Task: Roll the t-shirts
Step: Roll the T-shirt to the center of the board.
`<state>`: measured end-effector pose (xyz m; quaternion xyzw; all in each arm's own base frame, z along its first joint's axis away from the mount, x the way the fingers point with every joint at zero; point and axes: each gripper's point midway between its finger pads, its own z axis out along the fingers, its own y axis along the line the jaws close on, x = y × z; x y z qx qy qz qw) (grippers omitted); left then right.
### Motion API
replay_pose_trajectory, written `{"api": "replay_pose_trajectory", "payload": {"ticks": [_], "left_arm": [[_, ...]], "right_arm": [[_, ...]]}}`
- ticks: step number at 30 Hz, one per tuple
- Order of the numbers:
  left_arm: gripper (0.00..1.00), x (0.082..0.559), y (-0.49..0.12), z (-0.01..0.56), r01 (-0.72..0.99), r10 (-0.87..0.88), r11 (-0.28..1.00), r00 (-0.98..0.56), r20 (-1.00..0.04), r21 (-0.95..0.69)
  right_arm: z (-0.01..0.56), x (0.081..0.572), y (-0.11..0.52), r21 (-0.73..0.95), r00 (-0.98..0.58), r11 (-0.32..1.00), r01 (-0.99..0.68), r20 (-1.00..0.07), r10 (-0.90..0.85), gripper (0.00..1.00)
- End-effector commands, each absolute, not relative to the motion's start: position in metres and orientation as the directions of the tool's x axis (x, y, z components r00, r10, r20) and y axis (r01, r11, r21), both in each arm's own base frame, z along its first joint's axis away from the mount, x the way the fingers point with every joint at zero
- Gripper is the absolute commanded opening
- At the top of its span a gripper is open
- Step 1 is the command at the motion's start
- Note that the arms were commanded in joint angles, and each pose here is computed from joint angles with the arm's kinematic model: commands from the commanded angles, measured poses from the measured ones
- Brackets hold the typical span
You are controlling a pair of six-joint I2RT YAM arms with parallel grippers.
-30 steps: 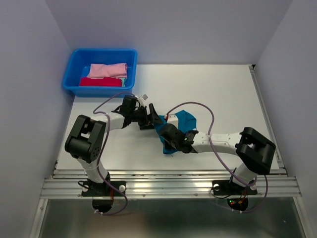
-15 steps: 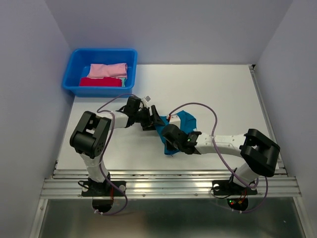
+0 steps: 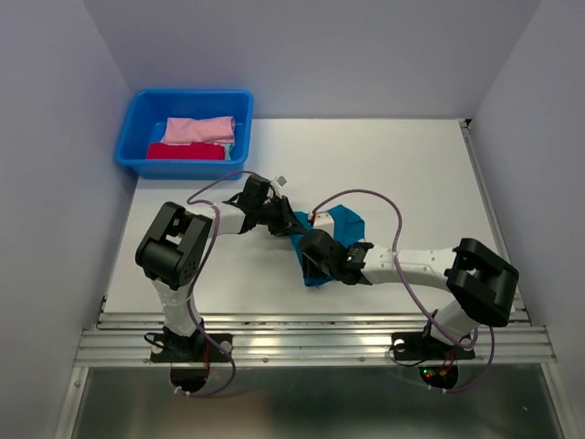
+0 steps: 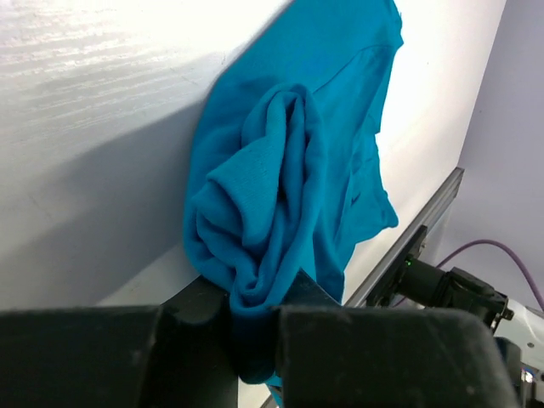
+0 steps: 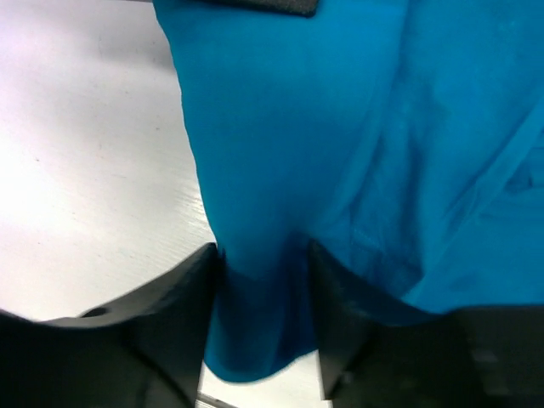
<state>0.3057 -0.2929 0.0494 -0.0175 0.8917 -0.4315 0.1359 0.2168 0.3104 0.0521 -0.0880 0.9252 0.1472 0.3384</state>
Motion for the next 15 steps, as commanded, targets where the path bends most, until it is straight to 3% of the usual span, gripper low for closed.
{"api": "replay_pose_trajectory", "payload": {"ticks": [1,9,15], "left_arm": [[0.00,0.322,-0.296,0.079,0.112,-0.185,0.625,-0.940,-0.286,-0.773],[0.00,0.317,-0.290,0.073,0.016,-0.242,0.644,-0.944,-0.224,-0.764],[0.00,0.316,-0.287,0.070,-0.003,-0.250,0.657,-0.944,-0.214,-0.754]], "right_arm": [[0.083,0.226,0.312,0.188,-0.714,0.946,-0.265,-0.697,-0.062,0.56],[0.091,0.219,0.314,-0.031,-0.656,0.956,-0.291,-0.721,-0.223,0.74],[0.087,0.222,0.316,-0.173,-0.626,0.951,-0.255,-0.720,-0.299,0.73]]}}
